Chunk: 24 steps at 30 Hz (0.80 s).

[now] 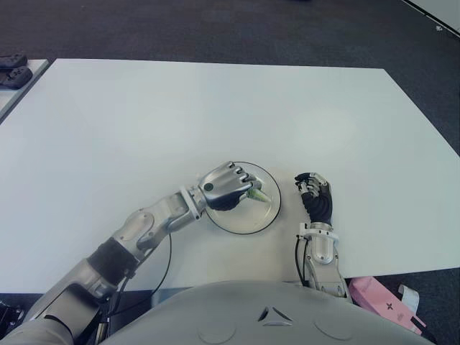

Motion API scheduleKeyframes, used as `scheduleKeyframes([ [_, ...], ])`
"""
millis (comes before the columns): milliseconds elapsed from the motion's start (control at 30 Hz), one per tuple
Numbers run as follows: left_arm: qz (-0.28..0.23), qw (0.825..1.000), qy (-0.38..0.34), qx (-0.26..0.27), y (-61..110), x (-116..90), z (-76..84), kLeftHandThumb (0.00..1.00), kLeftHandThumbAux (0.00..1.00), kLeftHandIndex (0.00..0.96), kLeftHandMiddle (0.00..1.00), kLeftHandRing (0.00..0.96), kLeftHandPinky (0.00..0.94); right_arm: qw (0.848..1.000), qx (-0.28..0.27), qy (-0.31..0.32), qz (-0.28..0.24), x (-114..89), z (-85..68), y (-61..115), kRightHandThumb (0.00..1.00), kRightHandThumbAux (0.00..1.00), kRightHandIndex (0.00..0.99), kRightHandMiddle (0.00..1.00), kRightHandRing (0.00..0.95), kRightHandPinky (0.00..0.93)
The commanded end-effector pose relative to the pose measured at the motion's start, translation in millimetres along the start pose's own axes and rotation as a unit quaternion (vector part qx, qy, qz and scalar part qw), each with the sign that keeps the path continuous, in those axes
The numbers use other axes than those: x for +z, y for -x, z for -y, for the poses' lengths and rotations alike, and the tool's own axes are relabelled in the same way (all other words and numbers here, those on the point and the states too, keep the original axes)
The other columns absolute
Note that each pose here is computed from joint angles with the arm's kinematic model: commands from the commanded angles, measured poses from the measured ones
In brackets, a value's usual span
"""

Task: Put the toothpaste on the table into the plate.

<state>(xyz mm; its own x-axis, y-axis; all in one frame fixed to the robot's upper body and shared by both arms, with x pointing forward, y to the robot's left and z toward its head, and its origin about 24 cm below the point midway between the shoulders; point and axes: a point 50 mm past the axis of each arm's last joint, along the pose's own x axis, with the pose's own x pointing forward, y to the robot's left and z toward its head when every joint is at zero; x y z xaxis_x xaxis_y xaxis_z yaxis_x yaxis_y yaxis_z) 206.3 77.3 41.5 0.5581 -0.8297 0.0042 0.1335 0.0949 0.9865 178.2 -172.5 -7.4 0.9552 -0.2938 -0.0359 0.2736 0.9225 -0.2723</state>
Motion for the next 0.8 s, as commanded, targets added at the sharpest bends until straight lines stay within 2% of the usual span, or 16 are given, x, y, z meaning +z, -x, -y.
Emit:
scheduleKeyframes([
  [33, -0.002, 1.000, -0.014, -0.027, 0.7, -4.1, 2.2, 0.850, 0.668, 0.402, 0.564, 0.850, 0.847, 1.000, 0.000, 0.004, -0.006, -1.3, 0.4, 1.1, 0.705, 0.726, 0.425, 0.467, 0.451, 0.451],
  [133, -0.005, 0.999, -0.014, -0.041, 0.9, -5.1, 2.8, 0.852, 0.666, 0.413, 0.589, 0.837, 0.822, 1.000, 0.000, 0.006, -0.008, -1.4, 0.5, 1.2, 0.705, 0.726, 0.425, 0.468, 0.451, 0.449],
  [200, -0.008, 0.999, -0.012, -0.045, 1.4, -5.9, 3.2, 0.849, 0.663, 0.426, 0.540, 0.806, 0.792, 1.000, 0.000, 0.006, -0.009, -1.3, 0.6, 1.3, 0.706, 0.726, 0.425, 0.467, 0.451, 0.452],
  [367, -0.008, 0.999, -0.003, -0.044, 1.8, -6.3, 2.9, 0.843, 0.665, 0.406, 0.578, 0.726, 0.708, 1.000, -0.001, 0.004, -0.010, -1.3, 0.7, 1.2, 0.706, 0.726, 0.425, 0.466, 0.453, 0.462],
  [400, -0.009, 0.999, 0.003, -0.046, 1.6, -6.6, 2.2, 0.753, 0.641, 0.380, 0.516, 0.639, 0.643, 1.000, -0.002, 0.003, -0.010, -1.5, 0.6, 1.1, 0.706, 0.726, 0.425, 0.466, 0.453, 0.460],
  [433, -0.009, 0.999, 0.007, -0.047, 1.5, -6.9, 1.6, 0.541, 0.608, 0.274, 0.365, 0.430, 0.454, 1.000, -0.002, 0.003, -0.010, -1.7, 0.6, 1.1, 0.706, 0.726, 0.425, 0.465, 0.451, 0.455],
  [500, -0.009, 0.998, 0.009, -0.054, 0.5, -7.1, -2.2, 0.278, 0.568, 0.132, 0.171, 0.189, 0.211, 1.000, -0.002, 0.003, -0.010, -2.1, 0.7, 0.9, 0.706, 0.726, 0.425, 0.463, 0.448, 0.445],
  [600, -0.005, 0.998, 0.008, -0.062, 0.2, -7.6, -9.7, 0.111, 0.530, 0.043, 0.056, 0.061, 0.069, 1.000, -0.002, 0.003, -0.010, -2.4, 0.6, 0.8, 0.706, 0.726, 0.425, 0.460, 0.442, 0.438],
  [800, -0.001, 0.998, 0.002, -0.061, 2.1, -8.3, -16.5, 0.025, 0.494, 0.005, 0.007, 0.008, 0.009, 1.000, -0.001, 0.001, -0.009, -2.6, 0.6, -0.2, 0.706, 0.726, 0.425, 0.459, 0.440, 0.440],
])
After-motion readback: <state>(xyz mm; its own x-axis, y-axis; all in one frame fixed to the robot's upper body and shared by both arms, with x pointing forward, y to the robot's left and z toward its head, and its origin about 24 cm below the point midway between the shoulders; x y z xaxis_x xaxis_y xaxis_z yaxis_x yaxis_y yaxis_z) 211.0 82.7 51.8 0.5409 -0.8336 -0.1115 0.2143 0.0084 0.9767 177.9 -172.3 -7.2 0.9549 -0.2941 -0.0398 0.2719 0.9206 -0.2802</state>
